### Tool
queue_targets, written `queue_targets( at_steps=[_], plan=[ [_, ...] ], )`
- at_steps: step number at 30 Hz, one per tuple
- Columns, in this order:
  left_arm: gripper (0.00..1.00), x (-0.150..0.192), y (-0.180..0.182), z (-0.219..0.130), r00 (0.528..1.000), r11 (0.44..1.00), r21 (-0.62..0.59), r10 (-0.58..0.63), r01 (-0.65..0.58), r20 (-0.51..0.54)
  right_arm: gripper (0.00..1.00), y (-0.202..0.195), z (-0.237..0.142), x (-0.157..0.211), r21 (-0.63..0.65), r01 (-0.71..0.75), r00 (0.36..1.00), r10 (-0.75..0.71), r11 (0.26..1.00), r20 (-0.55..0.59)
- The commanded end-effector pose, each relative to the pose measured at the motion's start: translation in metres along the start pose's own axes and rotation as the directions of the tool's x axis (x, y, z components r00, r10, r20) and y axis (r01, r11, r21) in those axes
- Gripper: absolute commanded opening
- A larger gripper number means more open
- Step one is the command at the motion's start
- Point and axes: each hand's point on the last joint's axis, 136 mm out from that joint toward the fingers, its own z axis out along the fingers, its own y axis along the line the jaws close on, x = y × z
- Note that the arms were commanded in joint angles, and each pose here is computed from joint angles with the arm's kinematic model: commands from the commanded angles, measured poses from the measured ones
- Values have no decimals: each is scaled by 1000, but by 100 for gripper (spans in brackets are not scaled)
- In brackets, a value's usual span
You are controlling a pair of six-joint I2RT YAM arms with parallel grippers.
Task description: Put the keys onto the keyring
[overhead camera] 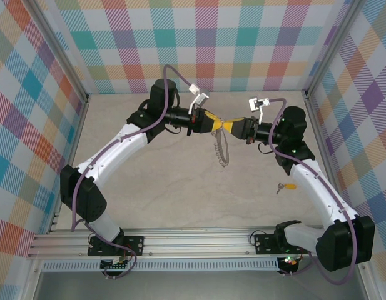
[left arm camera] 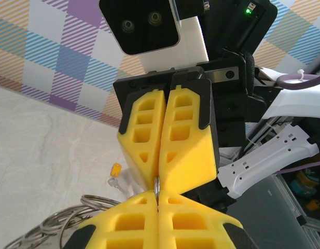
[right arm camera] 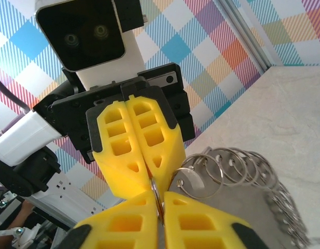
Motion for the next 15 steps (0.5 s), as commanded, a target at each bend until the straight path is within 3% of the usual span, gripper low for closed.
queue_targets(
  at_steps=[1,3,7,9,12,15],
  plan=[
    [0,-19,-14,-4,996,996,36,82,-83,30,5,6,1,-1,-19,23,1000,-23,1000,5],
    [0,-18,-13,-3,997,996,37,75,-76,29,0,7,1,-3,-23,27,1000,-27,999,12],
    [3,-21,-4,-4,997,998,-26,54,-53,45,0,0,0,-7,19,29,999,-30,999,45],
    [25,-26,6,-10,995,993,-114,46,-36,87,0,-6,-1,-9,56,32,997,-36,998,73],
    [42,-40,20,-32,976,973,-231,36,15,213,0,-10,-4,-12,83,45,992,-54,996,110],
    [49,-47,36,-57,943,945,-309,3,106,334,0,-7,-7,-18,79,69,986,-80,995,149]
  ],
)
